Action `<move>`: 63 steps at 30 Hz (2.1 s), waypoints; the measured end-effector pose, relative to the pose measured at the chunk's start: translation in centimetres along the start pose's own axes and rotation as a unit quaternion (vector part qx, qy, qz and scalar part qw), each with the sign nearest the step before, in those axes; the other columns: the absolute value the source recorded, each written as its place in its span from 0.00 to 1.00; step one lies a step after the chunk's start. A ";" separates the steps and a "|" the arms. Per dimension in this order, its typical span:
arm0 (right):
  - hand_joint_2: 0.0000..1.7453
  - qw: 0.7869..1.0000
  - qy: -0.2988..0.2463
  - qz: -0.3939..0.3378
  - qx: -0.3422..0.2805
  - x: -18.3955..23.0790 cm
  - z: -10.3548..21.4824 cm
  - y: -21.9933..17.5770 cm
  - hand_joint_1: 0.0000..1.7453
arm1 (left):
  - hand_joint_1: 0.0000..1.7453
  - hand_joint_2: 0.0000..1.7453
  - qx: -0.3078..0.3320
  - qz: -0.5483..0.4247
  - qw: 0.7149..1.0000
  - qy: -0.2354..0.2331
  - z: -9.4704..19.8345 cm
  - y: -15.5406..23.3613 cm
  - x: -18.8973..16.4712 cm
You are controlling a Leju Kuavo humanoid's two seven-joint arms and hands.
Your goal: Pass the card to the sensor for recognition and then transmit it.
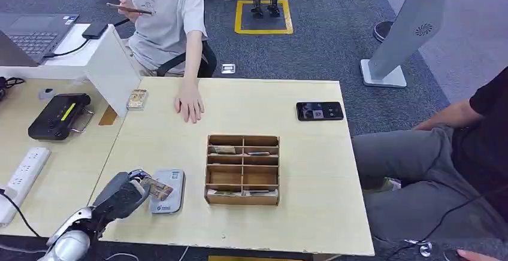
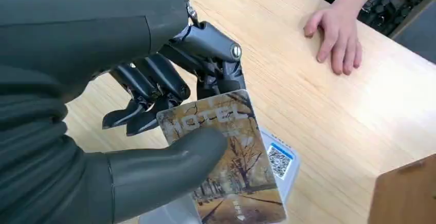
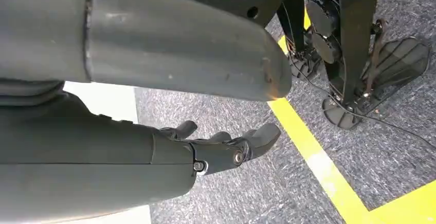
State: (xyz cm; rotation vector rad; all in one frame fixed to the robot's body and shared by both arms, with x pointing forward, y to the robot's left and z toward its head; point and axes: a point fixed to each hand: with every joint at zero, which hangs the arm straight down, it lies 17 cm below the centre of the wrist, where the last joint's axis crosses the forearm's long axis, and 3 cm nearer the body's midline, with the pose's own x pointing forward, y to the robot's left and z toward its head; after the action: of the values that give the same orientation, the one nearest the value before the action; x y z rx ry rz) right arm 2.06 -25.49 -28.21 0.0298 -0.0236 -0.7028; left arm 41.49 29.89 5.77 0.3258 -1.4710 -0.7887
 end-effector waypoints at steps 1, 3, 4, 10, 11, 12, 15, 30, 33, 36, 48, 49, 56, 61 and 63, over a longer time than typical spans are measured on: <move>0.00 1.000 -0.001 0.002 0.001 0.1 0.0 0.0 0.00 | 1.00 1.00 0.002 -0.005 1.000 0.002 0.0 0.0 -0.1; 0.00 1.000 -0.001 0.005 0.002 0.2 0.0 0.1 0.00 | 1.00 1.00 0.005 -0.011 1.000 0.005 -0.1 -0.1 -0.3; 0.00 1.000 -0.001 0.006 0.003 0.2 0.0 0.1 0.00 | 1.00 1.00 0.006 -0.012 1.000 0.007 -0.1 -0.2 -0.4; 0.00 1.000 -0.002 0.009 0.008 0.4 0.0 0.4 0.00 | 1.00 1.00 0.006 -0.013 1.000 0.013 -0.2 -0.7 -0.8; 0.00 1.000 -0.001 0.010 0.008 0.4 0.0 0.4 0.00 | 1.00 1.00 0.006 -0.016 1.000 0.015 -0.2 -0.8 -0.9; 0.00 1.000 0.000 0.012 0.006 0.3 0.0 0.3 0.00 | 1.00 1.00 0.006 -0.019 1.000 0.019 -0.1 -0.9 -1.1; 0.00 1.000 0.002 0.015 0.005 0.3 0.0 0.3 0.00 | 1.00 1.00 0.012 -0.031 0.999 0.029 -0.1 -1.1 -1.8; 0.00 1.000 -0.001 0.018 0.009 0.4 0.1 0.4 0.00 | 1.00 1.00 0.025 -0.047 0.997 0.060 0.8 -2.5 -4.1; 0.00 1.000 -0.002 0.018 0.009 0.5 0.1 0.4 0.00 | 1.00 1.00 0.030 -0.046 0.997 0.056 0.7 -2.4 -3.9; 0.00 1.000 -0.003 0.018 0.009 0.5 0.1 0.4 0.00 | 1.00 1.00 0.034 -0.043 0.997 0.053 0.7 -2.2 -3.8; 0.00 1.000 -0.009 0.018 0.010 0.7 0.1 0.4 0.00 | 1.00 1.00 0.080 0.199 0.972 -0.092 -0.7 1.7 4.9; 0.00 1.000 -0.010 0.018 0.010 0.8 0.1 0.4 0.00 | 1.00 1.00 0.095 0.219 0.964 -0.119 -1.1 3.0 6.6; 0.00 0.999 -0.018 0.031 0.014 1.4 0.1 1.0 0.00 | 1.00 1.00 0.177 0.191 0.933 -0.249 -3.8 12.6 16.2; 0.00 0.999 -0.020 0.045 0.015 1.7 0.1 1.1 0.00 | 1.00 1.00 0.229 0.147 0.915 -0.297 -5.0 18.6 21.4; 0.00 0.999 -0.020 0.048 0.014 1.7 0.1 1.1 0.00 | 1.00 1.00 0.235 0.142 0.910 -0.310 -5.1 19.7 22.6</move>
State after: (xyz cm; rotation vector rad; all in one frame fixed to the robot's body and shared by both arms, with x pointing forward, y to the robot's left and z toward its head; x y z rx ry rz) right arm 4.08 -25.78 -28.05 0.0403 -0.0735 -0.6074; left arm 49.73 28.03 34.93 0.2158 -2.2571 -0.2889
